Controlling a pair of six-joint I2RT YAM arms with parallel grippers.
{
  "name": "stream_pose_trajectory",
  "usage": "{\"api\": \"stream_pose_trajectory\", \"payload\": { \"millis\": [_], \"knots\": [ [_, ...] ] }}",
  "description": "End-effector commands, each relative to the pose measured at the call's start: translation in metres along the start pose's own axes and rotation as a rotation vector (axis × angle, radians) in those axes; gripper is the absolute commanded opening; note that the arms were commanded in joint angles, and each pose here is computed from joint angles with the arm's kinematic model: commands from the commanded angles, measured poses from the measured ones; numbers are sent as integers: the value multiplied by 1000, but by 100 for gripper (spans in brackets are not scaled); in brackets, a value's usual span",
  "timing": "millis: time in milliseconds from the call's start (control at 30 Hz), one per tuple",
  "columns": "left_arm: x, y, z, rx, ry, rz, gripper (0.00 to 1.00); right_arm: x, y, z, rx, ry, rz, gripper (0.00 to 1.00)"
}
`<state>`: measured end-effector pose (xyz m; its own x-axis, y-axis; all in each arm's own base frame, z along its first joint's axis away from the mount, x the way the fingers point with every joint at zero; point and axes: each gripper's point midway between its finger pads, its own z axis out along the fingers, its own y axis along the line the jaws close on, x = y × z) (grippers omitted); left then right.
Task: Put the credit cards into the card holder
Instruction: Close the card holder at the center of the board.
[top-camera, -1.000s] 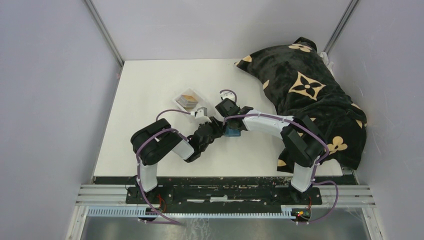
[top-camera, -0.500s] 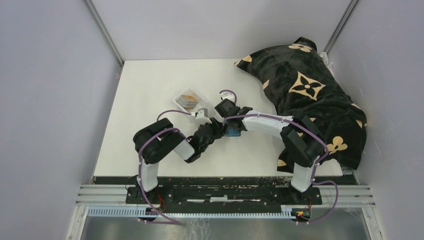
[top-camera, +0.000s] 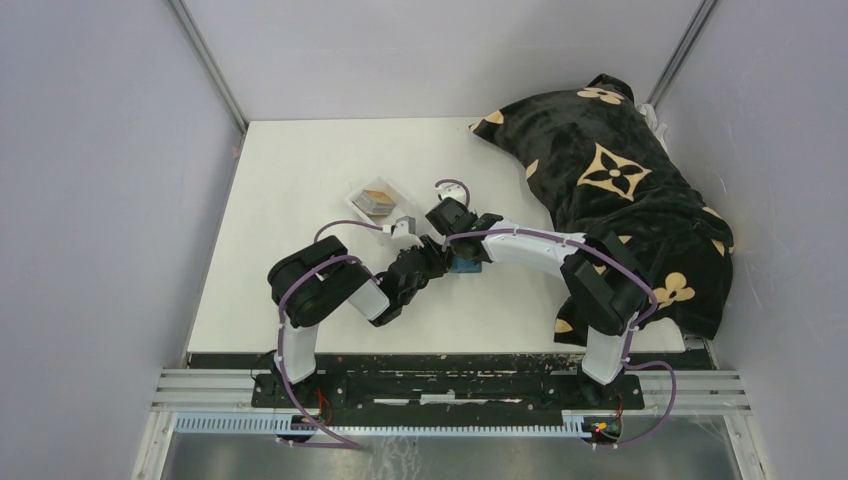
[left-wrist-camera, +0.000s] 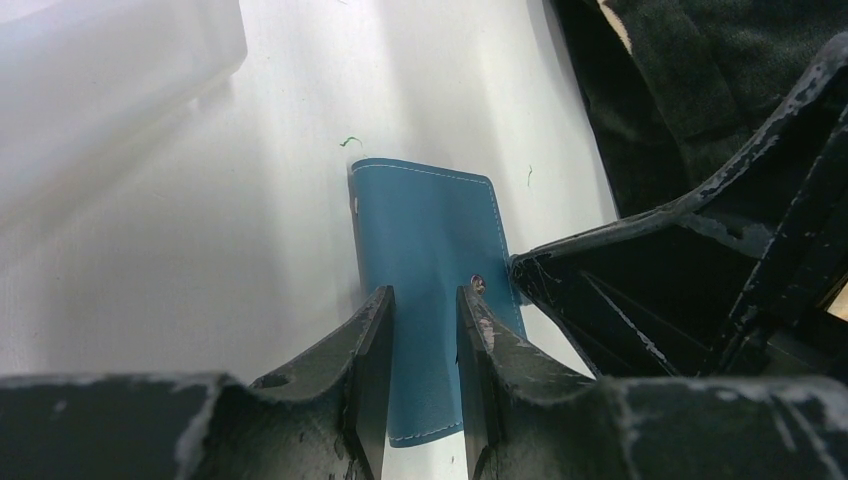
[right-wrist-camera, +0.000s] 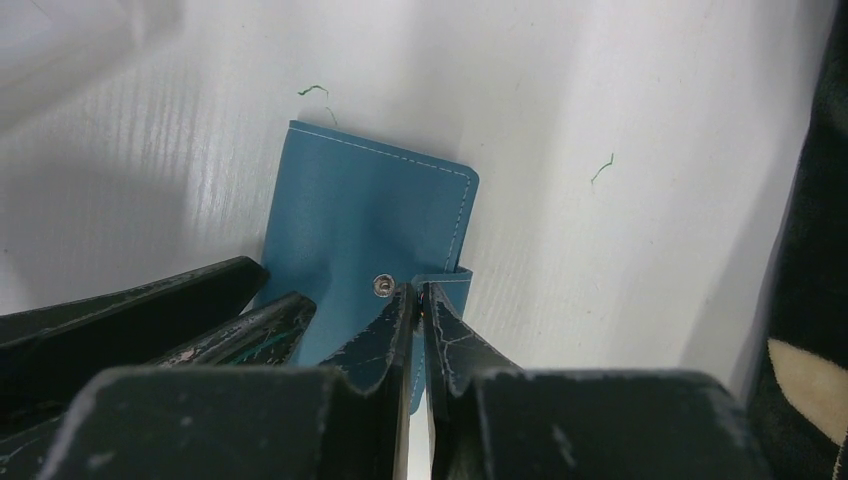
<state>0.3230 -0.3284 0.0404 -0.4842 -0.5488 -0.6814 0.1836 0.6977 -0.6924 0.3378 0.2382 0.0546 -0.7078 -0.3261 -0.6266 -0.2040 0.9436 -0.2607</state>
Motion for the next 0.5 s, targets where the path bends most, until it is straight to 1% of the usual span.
{"api": "stream_pose_trajectory", "payload": {
  "millis": [0, 467],
  "knots": [
    [3, -3, -1, 30, -1, 45, 36, -22, 5, -7, -7, -51, 33, 10],
    [2, -3, -2, 32, -6, 42, 36, -8, 15, 4, -12, -7, 6, 10]
  ]
}}
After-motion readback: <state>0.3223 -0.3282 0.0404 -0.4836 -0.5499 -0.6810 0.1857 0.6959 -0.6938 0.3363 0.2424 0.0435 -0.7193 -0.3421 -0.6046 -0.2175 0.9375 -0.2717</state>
